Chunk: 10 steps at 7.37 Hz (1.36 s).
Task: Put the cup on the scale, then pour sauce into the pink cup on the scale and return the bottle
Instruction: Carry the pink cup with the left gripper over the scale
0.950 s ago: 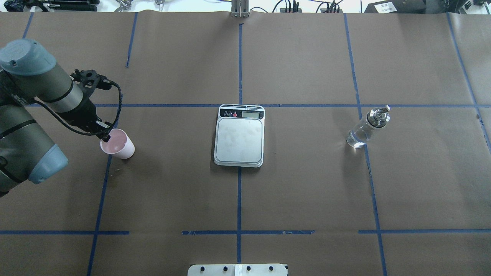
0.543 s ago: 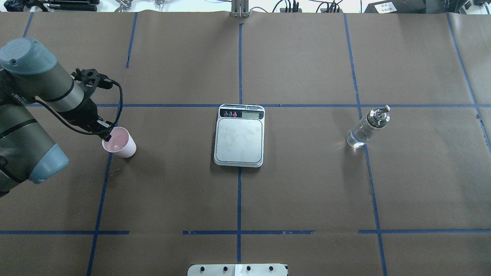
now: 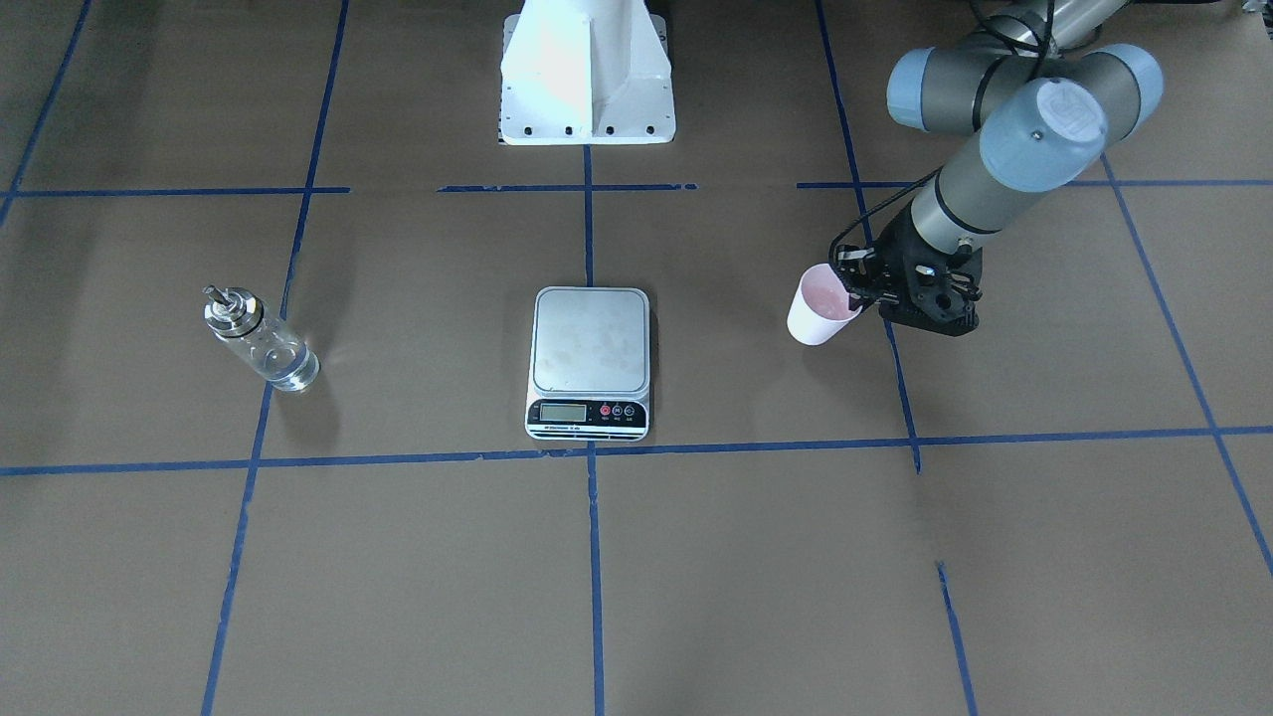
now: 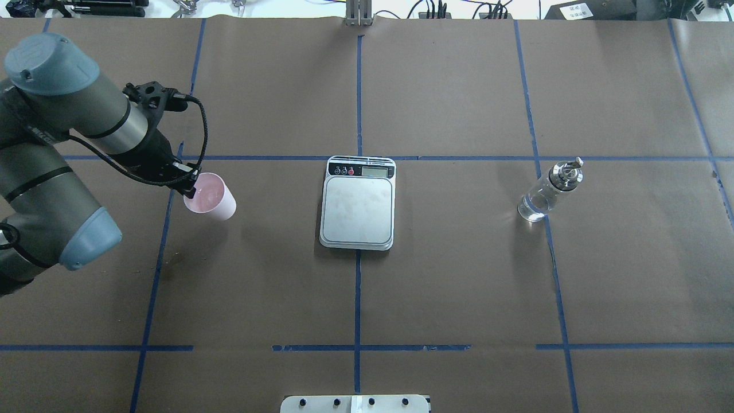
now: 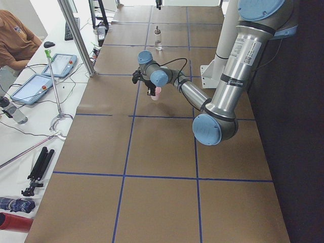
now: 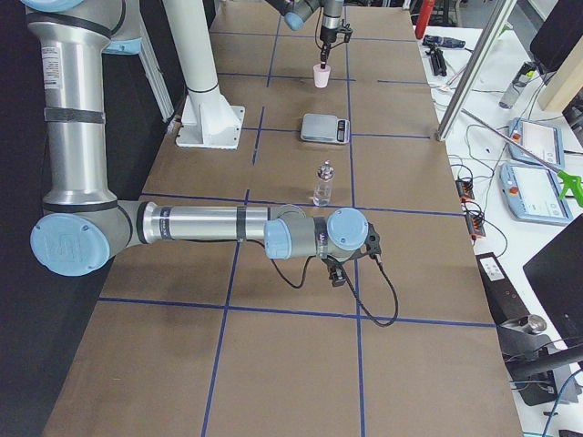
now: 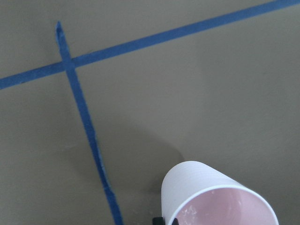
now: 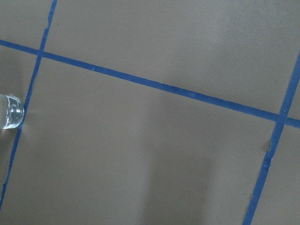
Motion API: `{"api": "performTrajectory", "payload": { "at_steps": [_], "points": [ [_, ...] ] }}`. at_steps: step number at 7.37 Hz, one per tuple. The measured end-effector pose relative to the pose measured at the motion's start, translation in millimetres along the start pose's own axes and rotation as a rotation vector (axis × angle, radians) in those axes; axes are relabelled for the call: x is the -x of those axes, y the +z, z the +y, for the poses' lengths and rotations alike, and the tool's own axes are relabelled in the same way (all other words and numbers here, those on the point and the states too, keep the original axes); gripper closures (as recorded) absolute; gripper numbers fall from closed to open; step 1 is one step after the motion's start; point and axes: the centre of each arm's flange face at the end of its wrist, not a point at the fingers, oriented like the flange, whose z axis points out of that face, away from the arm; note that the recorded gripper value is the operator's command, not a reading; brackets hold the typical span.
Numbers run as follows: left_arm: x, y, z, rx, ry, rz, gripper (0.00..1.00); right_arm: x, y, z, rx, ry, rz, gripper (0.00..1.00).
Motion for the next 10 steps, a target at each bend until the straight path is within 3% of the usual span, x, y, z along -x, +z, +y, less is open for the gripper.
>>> {"api": "performTrajectory", "payload": {
  "at_steps": [4, 10],
  "points": [
    [-144.8, 18.9, -8.9, -0.058, -0.136, 0.035, 1.00, 5.5, -2.8, -1.8, -0.007, -0.008, -0.009, 0.00],
    [-227.0, 33.6, -36.3, -0.115, -0.172, 0.015, 1.00, 10.2, -5.6, -1.9, -0.012, -0.016, -0.009, 0.00]
  ]
}}
